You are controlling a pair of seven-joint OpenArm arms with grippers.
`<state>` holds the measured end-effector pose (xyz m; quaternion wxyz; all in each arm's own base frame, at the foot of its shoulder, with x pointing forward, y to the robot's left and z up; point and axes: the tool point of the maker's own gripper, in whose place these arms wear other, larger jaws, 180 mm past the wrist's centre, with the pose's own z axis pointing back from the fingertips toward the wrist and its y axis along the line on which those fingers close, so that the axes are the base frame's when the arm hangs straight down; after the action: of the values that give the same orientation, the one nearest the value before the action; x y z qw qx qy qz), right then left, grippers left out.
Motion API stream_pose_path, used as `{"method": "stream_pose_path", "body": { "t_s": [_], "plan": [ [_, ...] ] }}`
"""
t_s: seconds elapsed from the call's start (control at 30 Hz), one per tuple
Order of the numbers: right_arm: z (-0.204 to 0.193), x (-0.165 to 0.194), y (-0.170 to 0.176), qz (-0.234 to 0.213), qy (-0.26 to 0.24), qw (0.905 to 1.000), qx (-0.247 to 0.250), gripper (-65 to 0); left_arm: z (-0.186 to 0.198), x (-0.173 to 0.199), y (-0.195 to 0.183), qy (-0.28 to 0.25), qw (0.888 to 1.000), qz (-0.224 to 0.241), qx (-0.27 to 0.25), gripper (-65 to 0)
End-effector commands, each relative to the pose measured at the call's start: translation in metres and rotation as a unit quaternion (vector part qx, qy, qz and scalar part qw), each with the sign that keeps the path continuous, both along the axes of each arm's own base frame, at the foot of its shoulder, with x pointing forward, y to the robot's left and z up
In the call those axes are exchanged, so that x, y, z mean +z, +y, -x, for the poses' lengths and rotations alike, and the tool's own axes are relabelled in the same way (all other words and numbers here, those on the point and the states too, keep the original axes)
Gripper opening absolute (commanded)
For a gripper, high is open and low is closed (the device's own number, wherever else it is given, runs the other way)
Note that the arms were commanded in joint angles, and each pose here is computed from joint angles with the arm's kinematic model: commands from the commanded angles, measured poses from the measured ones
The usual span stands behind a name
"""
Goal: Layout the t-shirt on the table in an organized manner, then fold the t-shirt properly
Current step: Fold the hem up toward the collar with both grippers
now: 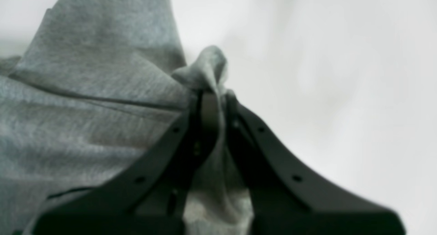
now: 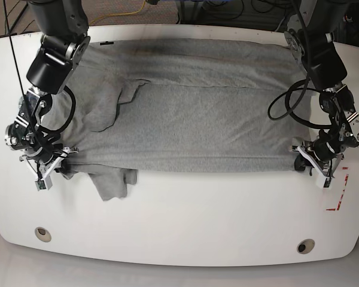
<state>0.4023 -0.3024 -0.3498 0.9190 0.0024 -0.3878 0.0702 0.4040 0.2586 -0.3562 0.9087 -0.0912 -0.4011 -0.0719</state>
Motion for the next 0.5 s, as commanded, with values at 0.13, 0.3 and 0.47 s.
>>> {"method": "stream_pose_path", "body": {
  "t_s": [0.13,0.3,0.47],
  "plan": [
    [0.016,0.035,-0.017,0.070,-0.014,0.9974,-0.008,-65.0,0.002,0.035,0.018,-0.032,0.998,-0.051,0.005,-65.0],
    [0.034,0.042,-0.010,0.090,-0.012,0.9959,-0.003,-65.0,0.015,0.038,0.019,-0.037,0.997,-0.074,0.002,-65.0],
    [0.054,0.043,-0.009,0.115,0.003,0.9934,-0.001,-65.0,0.030,0.038,0.019,-0.037,0.995,-0.092,-0.003,-65.0]
  ]
}}
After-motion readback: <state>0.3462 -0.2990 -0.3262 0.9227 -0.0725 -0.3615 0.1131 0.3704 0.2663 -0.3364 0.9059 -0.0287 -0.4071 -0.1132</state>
